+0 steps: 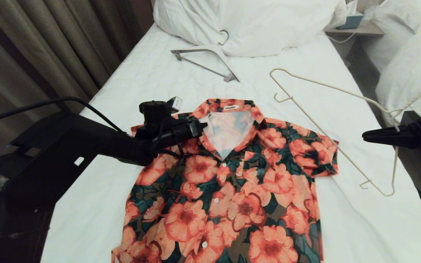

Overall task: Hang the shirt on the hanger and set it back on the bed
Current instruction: Lift the shirt and hanger

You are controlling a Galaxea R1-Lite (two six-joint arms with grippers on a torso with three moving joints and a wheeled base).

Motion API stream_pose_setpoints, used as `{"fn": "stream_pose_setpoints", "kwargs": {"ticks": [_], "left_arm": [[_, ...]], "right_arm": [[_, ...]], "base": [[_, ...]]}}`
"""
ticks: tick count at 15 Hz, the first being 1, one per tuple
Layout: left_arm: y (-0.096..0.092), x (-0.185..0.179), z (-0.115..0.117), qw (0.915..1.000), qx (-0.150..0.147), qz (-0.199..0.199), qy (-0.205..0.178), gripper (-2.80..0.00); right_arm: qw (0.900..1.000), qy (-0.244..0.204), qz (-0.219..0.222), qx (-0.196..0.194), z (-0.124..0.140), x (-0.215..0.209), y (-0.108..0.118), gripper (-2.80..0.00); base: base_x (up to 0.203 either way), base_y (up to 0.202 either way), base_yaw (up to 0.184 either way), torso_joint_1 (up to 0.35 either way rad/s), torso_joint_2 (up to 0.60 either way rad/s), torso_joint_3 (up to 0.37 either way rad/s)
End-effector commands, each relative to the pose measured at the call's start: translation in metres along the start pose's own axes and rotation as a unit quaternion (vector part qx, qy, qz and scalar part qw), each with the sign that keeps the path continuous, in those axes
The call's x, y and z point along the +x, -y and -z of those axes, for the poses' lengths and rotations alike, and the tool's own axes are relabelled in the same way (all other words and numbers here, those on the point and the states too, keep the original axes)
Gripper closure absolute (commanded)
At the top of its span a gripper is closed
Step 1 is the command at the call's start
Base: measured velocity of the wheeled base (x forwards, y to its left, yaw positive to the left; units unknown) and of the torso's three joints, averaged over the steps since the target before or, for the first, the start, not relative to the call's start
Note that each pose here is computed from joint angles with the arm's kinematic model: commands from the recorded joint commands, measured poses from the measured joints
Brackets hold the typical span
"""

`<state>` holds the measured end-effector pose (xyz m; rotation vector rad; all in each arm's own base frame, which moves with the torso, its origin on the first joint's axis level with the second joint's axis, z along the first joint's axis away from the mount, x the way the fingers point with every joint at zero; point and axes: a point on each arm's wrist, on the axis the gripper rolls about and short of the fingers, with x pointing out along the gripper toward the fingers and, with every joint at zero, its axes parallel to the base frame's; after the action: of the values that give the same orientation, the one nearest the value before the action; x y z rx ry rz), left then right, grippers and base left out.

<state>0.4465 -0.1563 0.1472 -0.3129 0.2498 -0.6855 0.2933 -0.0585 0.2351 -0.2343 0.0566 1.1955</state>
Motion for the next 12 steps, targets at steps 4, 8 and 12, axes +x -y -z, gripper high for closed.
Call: {"fn": "stream_pose_setpoints", "kwargs": {"ticks": [4,8,12], "left_arm": [[0.044,-0.068,-0.050,0.9991,-0.007,0.004,0.042,0.00],[0.103,-0.129,-0.084,0.9995,-0.010,0.003,0.030,0.00],[0.160,-0.173,-0.100,0.9996,0.016,0.013,0.020,0.00]], "right_arm": [[1.000,-0.008,-0.018,0.024,0.008,0.009,-0.016,0.00],[0.999,-0.006,-0.028,0.019,0.002,0.013,-0.027,0.00],[0.998,-0.003,-0.054,0.016,-0.004,0.025,-0.037,0.00]], "base": [[0.000,0.000,0.000,0.000,0.00,0.000],[0.000,0.000,0.000,0.000,0.00,0.000],[0.000,0.000,0.000,0.000,0.00,0.000]]}}
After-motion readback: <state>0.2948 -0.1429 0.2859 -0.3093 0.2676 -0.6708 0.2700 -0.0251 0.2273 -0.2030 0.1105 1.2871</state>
